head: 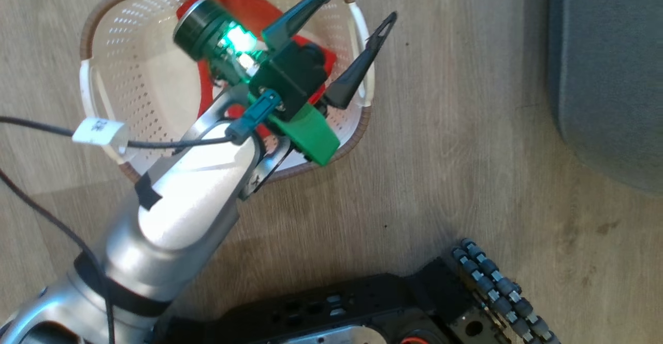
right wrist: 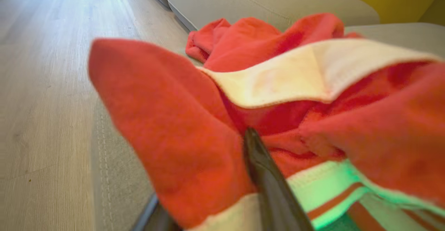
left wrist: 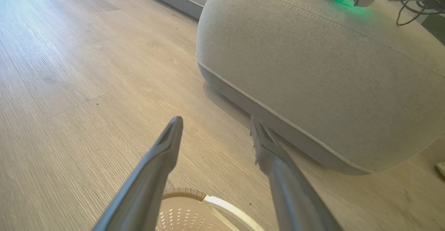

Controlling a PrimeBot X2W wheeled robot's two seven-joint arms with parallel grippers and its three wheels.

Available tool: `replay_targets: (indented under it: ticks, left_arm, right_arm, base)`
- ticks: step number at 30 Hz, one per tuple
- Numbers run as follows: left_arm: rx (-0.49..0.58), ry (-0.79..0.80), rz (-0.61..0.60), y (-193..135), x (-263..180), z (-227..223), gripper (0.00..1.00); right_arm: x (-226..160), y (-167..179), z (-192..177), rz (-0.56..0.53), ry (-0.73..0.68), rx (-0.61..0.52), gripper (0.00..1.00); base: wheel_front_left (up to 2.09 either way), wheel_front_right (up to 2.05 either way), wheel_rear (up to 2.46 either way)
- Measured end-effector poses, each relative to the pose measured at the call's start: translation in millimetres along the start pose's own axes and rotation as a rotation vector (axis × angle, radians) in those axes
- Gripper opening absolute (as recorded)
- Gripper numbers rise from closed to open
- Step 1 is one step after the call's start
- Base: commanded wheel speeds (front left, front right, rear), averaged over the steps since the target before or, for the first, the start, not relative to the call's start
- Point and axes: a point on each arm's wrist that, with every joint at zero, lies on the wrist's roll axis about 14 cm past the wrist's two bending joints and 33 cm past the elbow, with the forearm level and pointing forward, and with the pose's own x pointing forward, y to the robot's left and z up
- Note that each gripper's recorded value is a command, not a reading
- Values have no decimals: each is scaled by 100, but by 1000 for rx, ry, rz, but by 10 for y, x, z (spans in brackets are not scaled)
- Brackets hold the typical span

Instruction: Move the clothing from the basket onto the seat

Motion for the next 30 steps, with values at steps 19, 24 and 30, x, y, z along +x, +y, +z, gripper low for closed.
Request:
replay_targets:
  ticks: [19,24,30]
  left_arm:
    - [-60,-9,210,-148,-583,562,100]
    - [-51,-25,323,-114,-983,772,100]
    - [-46,-71,486,-4,-1555,988,100]
  right_arm:
    - [-1388,118,477,247,-117,-108,100]
    - [-1914,320,579,322,-178,-50,100]
    - [-2411,518,586,389,-216,8,100]
  base:
    - [0,0,0]
    - [0,0,0]
    - [0,0,0]
